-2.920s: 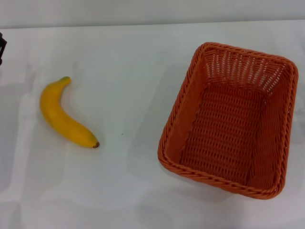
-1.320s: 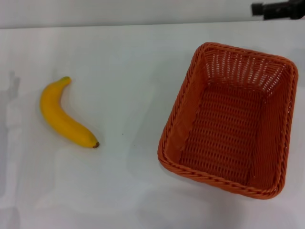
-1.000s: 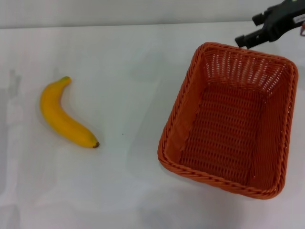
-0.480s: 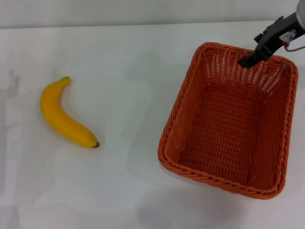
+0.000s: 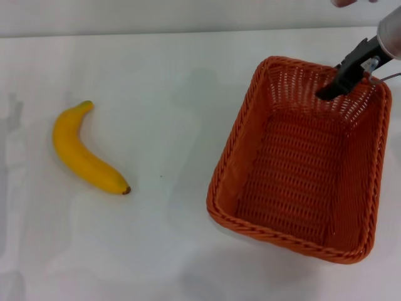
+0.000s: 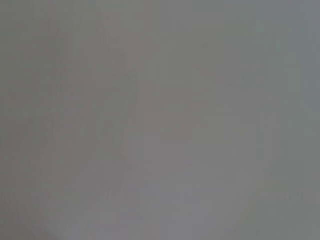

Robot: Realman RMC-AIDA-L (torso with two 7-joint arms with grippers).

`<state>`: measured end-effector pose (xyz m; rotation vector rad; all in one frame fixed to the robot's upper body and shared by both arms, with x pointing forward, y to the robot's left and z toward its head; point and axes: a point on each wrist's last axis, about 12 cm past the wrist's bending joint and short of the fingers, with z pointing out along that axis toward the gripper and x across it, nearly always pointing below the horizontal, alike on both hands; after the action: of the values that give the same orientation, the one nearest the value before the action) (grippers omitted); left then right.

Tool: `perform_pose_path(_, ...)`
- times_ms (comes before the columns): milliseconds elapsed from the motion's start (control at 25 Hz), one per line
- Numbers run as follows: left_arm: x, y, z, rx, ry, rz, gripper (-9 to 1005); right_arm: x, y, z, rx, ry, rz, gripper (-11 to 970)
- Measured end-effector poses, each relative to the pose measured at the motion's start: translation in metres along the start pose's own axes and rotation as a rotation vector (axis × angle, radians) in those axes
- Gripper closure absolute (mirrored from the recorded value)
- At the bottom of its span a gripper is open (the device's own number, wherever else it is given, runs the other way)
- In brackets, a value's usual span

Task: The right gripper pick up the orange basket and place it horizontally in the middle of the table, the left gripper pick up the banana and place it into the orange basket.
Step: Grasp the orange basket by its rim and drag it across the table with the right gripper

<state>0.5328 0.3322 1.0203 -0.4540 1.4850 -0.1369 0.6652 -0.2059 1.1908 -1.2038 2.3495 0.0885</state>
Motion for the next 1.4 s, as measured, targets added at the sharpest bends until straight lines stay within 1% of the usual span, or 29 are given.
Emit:
perform_pose_path(40, 0.0, 0.0, 0.0, 0.0, 0.0, 0.0, 122, 0.0, 0.0, 0.0, 0.0, 0.001, -0.001, 308)
perform_pose_path(280, 0.0, 0.0, 0.0, 0.0, -0.001, 0.001, 122, 0.0, 0.0, 0.001, 0.021, 0.04, -0.026, 550)
perform_pose_path(520, -0.001, 0.0, 0.0, 0.0, -0.001, 0.002, 123, 0.001, -0.002, 0.001, 0.04, 0.061, -0.036, 625)
perform_pose_path(640, -0.001, 0.001, 0.0, 0.0, -0.001, 0.002, 123, -0.001, -0.003, -0.003, 0.047, 0.053, -0.017, 663)
perform_pose_path(800, -0.001, 0.002, 0.0, -0.002, -0.002, 0.004, 123, -0.004, -0.012, -0.018, 0.066, 0.012, 0.053, 683)
perform_pose_path(1000, -0.001, 0.002, 0.0, -0.002, -0.003, 0.005, 124, 0.004, -0.022, -0.037, 0.043, -0.026, 0.149, 707)
perform_pose_path(1240, -0.002, 0.002, 0.001, -0.002, -0.004, 0.005, 124, 0.021, -0.041, -0.057, 0.018, -0.081, 0.377, 749)
perform_pose_path(1400, -0.002, 0.001, 0.001, -0.001, -0.004, 0.005, 124, 0.034, -0.045, -0.064, -0.041, -0.135, 0.492, 757)
